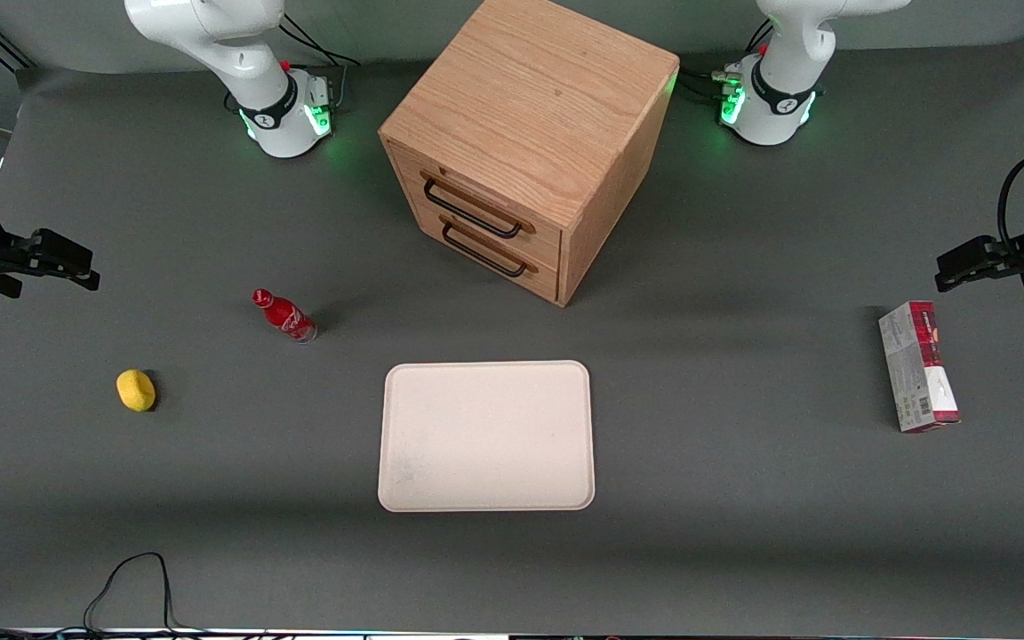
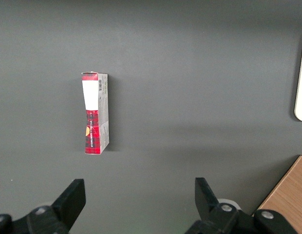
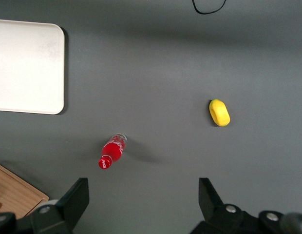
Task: Open upper drawer
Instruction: 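Move the right gripper toward the upper drawer's black handle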
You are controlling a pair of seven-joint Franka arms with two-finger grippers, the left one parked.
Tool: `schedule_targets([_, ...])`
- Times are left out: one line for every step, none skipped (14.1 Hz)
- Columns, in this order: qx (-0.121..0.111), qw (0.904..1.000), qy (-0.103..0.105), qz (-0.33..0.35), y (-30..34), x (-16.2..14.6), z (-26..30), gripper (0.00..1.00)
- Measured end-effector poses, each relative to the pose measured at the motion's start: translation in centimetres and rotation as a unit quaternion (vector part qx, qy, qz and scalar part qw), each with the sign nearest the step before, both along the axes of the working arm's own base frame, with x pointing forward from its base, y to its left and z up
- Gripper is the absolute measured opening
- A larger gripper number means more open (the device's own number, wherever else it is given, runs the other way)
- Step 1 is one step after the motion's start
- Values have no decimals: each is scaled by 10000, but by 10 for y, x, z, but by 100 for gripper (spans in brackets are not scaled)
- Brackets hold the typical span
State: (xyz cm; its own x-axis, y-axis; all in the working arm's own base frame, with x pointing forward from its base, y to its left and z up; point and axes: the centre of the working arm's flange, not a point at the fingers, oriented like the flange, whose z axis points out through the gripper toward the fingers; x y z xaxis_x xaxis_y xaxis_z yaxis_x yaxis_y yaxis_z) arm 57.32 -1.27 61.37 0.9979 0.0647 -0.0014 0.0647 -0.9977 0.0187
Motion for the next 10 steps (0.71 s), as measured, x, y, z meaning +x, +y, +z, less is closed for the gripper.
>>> schedule_targets([0,10000,1,-2,0,0,0,100])
schedule_targets([0,10000,2,-3,0,0,0,100])
schedule_targets([0,10000,4,-2,0,0,0,100])
schedule_targets([0,10000,6,4,1,1,-1,100])
schedule_targets([1,10000,12,25,3,2,-2,100])
schedule_targets([20,10000,32,77,9,4,-5,100])
schedule_targets([64,9998,58,176,21,7,-8,100])
schedule_targets([110,9994,87,325,40,9,-12,100])
schedule_targets([170,9985,115,516,64,9,-15,100])
schedule_targets([248,9970,141,718,90,7,-17,100])
